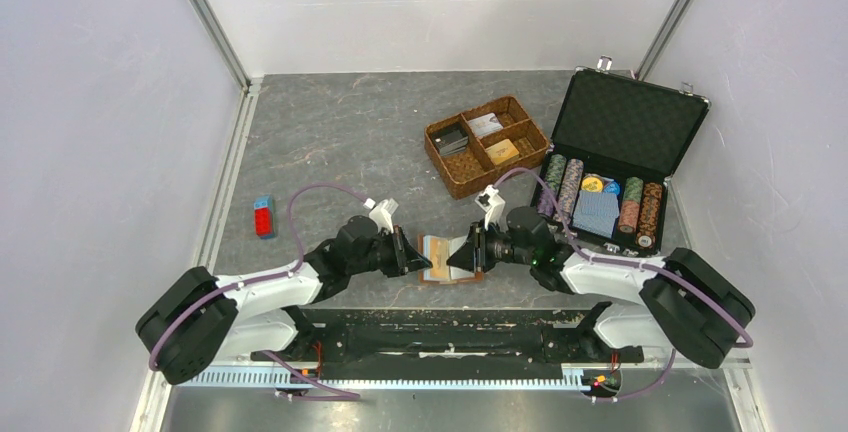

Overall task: Take the credit cards out of the card holder
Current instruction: Remove the credit card from the card holder.

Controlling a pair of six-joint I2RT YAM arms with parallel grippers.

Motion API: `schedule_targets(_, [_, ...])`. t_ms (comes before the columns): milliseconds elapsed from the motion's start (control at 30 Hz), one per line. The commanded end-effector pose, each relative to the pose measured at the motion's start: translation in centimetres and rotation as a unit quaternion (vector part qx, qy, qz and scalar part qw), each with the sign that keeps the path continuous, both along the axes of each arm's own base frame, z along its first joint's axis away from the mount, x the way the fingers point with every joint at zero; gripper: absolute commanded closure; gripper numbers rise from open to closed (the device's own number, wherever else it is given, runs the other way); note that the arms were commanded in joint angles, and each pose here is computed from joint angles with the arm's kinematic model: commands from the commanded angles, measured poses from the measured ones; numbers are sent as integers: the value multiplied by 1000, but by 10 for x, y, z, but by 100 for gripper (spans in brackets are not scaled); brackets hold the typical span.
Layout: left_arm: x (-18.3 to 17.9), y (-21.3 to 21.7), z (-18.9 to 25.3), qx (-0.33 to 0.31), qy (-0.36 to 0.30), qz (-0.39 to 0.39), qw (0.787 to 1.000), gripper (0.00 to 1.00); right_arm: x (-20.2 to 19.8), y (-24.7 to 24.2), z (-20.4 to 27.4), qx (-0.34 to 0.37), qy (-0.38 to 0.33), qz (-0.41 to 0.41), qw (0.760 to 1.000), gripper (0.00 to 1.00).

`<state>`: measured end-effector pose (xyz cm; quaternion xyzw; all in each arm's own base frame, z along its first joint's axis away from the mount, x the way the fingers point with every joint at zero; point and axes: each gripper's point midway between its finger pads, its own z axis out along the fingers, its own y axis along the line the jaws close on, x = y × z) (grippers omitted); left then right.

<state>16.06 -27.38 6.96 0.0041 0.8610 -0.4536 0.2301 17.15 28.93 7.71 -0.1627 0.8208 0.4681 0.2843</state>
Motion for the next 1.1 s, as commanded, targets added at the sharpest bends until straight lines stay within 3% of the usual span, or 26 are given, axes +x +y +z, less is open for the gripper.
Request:
schedule_targets(0, [5,-7,20,-40,-19,-1,999,98,3,2,-4,12,-2,-3,1000,77])
schedule_targets(367, [1,4,-5,-3,9,15,1000,96,-4,-5,-33,-1,40,-7,999,79])
schedule_targets(700, [3,22,-11,50,31,53,997,51,-5,-5,-35,-1,59,-18,998,81])
schedule_targets(867, [12,33,10,61,11,87,994,45,1,-4,-27,-1,59,-40,997,83])
schedule_targets(1067, [18,31,30,62,-3,89,994,46,12,0,-19,-22,49,-61,997,83])
